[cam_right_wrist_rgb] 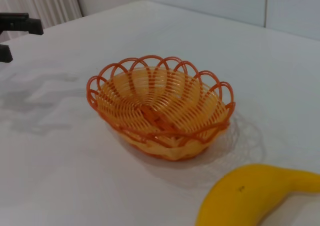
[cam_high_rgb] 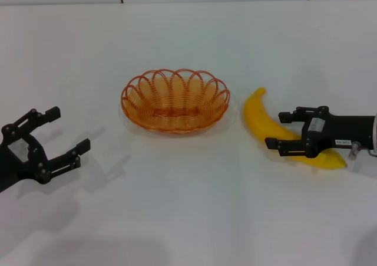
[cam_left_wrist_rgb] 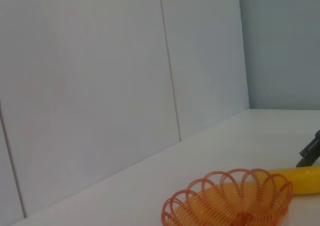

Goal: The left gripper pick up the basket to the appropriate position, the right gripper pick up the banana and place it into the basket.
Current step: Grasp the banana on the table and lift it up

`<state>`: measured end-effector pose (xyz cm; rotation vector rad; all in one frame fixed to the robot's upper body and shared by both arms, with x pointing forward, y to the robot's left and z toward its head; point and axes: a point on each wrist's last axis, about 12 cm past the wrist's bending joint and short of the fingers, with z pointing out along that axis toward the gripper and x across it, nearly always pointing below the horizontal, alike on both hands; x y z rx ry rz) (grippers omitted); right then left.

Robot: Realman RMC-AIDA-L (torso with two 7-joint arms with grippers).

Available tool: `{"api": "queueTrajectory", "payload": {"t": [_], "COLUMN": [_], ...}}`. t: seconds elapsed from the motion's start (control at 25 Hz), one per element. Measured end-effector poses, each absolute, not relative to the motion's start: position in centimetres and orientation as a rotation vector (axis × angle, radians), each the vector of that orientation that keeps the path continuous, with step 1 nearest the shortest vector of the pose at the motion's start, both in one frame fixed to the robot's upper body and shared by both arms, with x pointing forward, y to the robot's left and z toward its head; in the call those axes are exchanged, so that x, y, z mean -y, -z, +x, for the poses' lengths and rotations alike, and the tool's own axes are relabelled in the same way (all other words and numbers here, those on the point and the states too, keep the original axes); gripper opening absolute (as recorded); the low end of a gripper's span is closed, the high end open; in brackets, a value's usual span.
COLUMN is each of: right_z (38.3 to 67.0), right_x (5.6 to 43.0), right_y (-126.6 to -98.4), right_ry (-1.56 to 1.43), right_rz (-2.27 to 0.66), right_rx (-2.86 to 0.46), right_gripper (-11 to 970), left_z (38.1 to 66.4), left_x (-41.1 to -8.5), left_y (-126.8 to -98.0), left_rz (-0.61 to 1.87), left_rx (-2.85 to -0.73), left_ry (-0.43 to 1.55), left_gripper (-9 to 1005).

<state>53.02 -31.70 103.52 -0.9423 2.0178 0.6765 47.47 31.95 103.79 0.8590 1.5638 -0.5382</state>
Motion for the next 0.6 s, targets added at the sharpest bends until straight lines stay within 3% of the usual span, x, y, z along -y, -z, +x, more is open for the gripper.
{"api": "queueTrajectory", "payload": {"t": [0.2, 0.6], "right_z": [53.13, 53.41], "right_x": [31.07, 31.03], "right_y": [-103.6, -104.03], "right_ry": [-0.712, -0.699], "right_rz": [-0.989, -0.987], "right_rx": [-2.067, -2.074], "right_gripper": [794, 531], "left_z": [47.48, 47.43], "left_x": [-31.95, -32.02], "left_y": [-103.81, -103.79], "left_rz": [0.859, 0.858], "left_rx": [-1.563, -1.564], "left_ry": [0.538, 0.536], "left_gripper": [877, 877]}}
